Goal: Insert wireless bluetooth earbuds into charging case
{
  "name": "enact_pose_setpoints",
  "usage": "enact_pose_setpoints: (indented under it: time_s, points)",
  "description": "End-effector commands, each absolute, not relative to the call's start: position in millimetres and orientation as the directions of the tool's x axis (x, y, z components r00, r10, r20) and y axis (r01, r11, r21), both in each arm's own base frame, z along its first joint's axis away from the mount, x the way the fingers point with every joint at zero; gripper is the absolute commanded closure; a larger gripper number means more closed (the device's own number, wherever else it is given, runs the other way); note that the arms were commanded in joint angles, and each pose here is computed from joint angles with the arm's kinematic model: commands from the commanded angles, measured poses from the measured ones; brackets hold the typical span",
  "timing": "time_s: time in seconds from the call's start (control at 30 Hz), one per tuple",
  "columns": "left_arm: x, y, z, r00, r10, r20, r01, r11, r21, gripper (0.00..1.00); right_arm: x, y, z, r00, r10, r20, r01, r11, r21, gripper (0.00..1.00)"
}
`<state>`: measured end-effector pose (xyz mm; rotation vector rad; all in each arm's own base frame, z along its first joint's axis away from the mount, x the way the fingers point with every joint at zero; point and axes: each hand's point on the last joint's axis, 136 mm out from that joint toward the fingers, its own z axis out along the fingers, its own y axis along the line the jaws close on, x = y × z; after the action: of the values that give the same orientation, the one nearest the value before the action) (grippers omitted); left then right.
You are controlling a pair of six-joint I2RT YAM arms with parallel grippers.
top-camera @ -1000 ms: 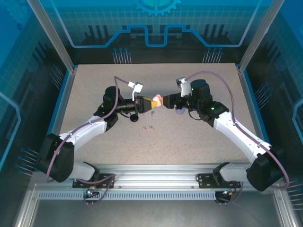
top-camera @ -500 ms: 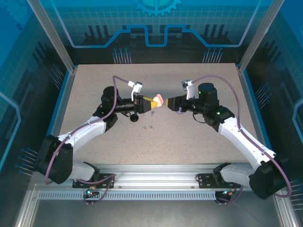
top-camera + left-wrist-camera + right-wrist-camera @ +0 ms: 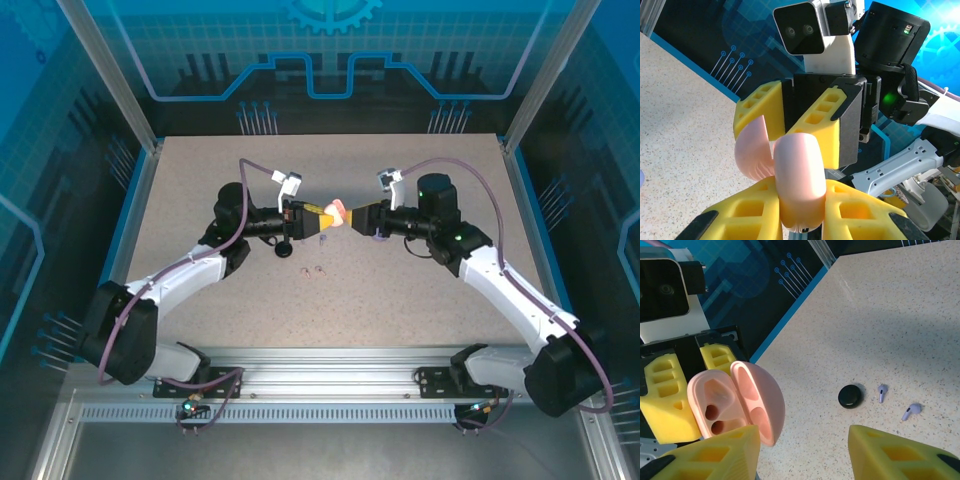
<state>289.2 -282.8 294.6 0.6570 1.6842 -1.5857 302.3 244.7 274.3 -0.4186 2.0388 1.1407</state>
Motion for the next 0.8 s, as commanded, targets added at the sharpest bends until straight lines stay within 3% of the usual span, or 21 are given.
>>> enact_pose_setpoints:
  time_s: [0.0,0.47,0.63,0.77]
  points:
    - [287,-286,307,-0.588,-0.111,-0.801,0.799,0.071,-0.597,1.0,302,250,279,-0.657,0.072,-0.75,-0.615,0.525,0.589,0.51]
    - [287,-289,304,-0.6,-0.109,-0.793,0.793,0.054,-0.607,1.0,308,261,281,-0.661,0.063,-0.748,-0.617,0.522,0.589,0.59]
    - [284,-291,303,-0.602,-0.102,-0.792,0.793,0.046,-0.608,1.0,309,264,282,-0.662,0.062,-0.747,-0.619,0.517,0.592,0.73]
    - [284,-292,299,-0.612,-0.092,-0.786,0.786,0.045,-0.617,1.0,308,266,286,-0.659,0.059,-0.75,-0.626,0.51,0.59,0.9]
